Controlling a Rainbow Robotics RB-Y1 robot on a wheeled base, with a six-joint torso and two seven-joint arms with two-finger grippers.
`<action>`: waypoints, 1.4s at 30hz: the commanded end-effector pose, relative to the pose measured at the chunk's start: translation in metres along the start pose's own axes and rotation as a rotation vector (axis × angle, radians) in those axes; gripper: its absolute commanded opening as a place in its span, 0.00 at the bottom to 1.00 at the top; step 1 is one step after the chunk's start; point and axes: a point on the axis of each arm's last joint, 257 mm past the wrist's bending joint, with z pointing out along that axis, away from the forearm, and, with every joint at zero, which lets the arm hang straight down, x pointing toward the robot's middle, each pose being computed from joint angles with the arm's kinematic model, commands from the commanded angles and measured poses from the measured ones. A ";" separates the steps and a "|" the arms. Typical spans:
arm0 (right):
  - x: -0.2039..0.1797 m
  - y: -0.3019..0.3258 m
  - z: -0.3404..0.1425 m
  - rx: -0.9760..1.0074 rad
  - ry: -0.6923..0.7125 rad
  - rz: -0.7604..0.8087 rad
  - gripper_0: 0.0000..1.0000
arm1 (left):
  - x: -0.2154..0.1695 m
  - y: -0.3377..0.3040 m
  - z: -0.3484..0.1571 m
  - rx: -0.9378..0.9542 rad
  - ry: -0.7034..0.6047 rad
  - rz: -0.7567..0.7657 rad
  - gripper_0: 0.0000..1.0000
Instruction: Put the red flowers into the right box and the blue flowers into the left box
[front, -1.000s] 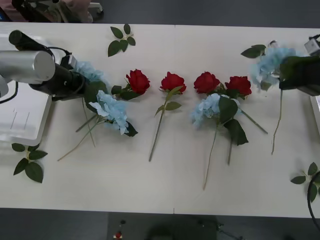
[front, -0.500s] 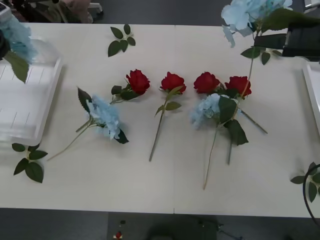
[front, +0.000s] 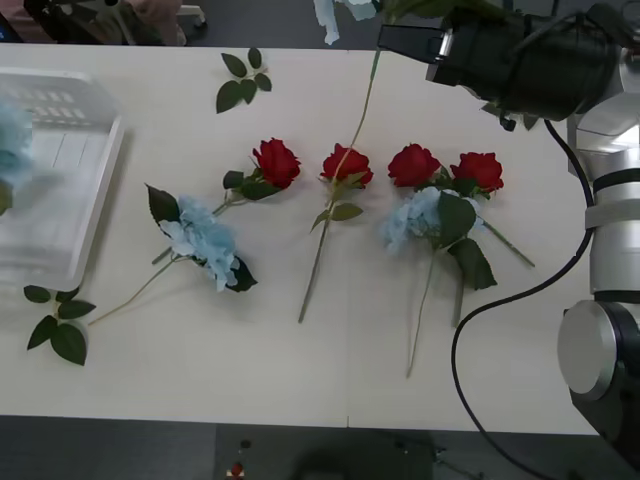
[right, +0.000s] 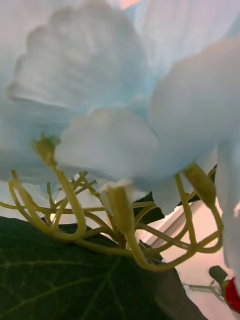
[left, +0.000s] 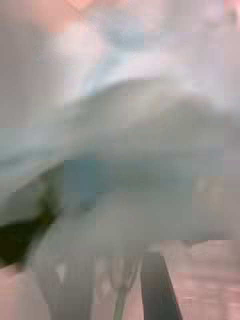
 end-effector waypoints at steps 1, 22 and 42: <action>-0.016 0.010 0.021 0.003 -0.012 -0.096 0.00 | -0.019 0.011 -0.012 -0.005 -0.047 -0.015 1.00; -0.005 0.014 0.083 0.006 -0.040 -0.072 0.00 | -0.165 -0.331 -0.257 1.160 -0.513 -0.077 1.00; -0.005 0.012 0.096 0.027 -0.054 -0.075 0.00 | -0.210 -0.437 -0.312 1.244 -0.789 -0.016 0.00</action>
